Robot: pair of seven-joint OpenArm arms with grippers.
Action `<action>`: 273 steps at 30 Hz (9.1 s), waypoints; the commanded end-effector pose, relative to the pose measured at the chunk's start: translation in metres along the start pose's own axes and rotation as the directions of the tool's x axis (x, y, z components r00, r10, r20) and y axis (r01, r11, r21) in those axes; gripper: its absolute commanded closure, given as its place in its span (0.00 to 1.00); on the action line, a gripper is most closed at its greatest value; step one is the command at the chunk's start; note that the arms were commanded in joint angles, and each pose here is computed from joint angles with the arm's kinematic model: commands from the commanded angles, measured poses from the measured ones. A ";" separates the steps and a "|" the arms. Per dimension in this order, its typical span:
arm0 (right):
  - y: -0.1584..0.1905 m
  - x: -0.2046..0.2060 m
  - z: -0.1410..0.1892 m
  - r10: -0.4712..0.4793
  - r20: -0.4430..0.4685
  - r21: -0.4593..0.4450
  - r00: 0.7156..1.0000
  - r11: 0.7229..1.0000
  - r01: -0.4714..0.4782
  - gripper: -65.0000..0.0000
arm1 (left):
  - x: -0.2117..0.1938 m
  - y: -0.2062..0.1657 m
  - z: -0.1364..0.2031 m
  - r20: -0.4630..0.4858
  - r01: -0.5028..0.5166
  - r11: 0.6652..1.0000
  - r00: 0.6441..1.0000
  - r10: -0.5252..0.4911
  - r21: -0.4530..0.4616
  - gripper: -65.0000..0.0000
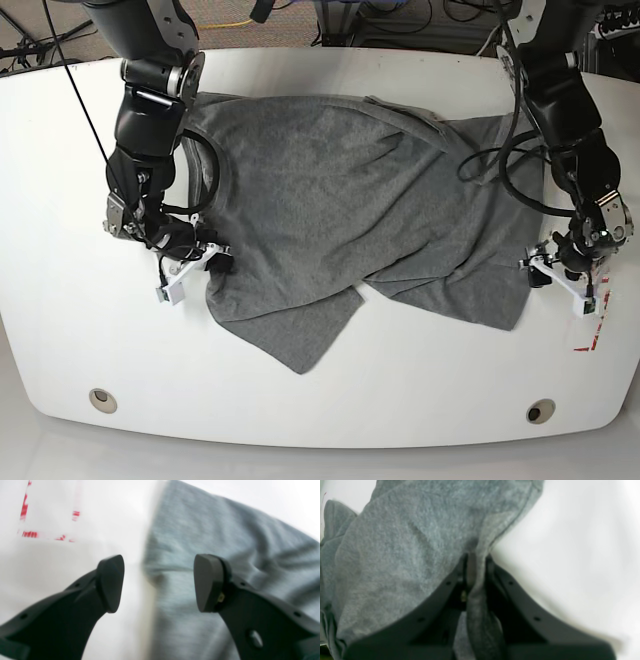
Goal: Fold the T-shirt properly
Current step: 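Move both grippers to the shirt's hem corners and grasp them, then lift the hem with both grippers and stretch it taut, then drag the held hem across the shirt toward the collar with both grippers, then pull the left gripper's corner outward to spread the shirt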
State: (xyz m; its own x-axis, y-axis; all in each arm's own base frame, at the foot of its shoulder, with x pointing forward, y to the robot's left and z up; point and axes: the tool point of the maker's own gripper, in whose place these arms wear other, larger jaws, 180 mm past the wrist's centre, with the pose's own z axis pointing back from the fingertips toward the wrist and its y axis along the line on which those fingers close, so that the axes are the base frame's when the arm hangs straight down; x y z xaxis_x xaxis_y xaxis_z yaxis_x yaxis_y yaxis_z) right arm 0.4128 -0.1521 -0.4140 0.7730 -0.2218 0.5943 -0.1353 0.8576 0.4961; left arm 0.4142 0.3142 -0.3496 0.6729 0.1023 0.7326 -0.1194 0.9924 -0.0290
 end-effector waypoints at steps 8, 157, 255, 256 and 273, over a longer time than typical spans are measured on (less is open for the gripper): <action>0.005 0.023 0.004 0.022 0.051 0.012 0.998 1.000 -0.023 0.96 | 0.012 0.028 -0.026 0.017 -0.066 0.997 0.998 0.067 -0.040 0.37; -0.058 -0.100 0.177 0.302 -0.267 -0.214 0.915 0.907 -0.362 1.00 | -0.165 0.010 0.166 -0.364 0.494 0.866 0.795 -0.485 -0.074 0.90; -0.023 -0.103 0.153 0.233 -0.148 -0.117 0.961 0.961 -0.250 0.99 | -0.207 0.052 0.208 -0.481 0.443 0.896 0.779 -0.404 -0.035 0.99; -0.023 -0.103 0.153 0.233 -0.147 -0.117 0.961 0.961 -0.251 0.99 | -0.209 0.054 0.209 -0.485 0.441 0.897 0.778 -0.400 -0.032 0.99; -0.023 -0.104 0.155 0.234 -0.151 -0.117 0.960 0.960 -0.253 0.93 | -0.224 0.062 0.219 -0.538 0.465 0.883 0.731 -0.420 -0.058 0.51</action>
State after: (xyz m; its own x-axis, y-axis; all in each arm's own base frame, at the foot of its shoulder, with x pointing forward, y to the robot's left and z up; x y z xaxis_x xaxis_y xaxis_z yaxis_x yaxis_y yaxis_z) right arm 0.2316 -0.2146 -0.4019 0.8312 0.0489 0.5538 -0.2396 0.9304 0.2775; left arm 0.0948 0.3332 -0.3720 0.9391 -0.2919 0.1816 0.2419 0.9364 0.2542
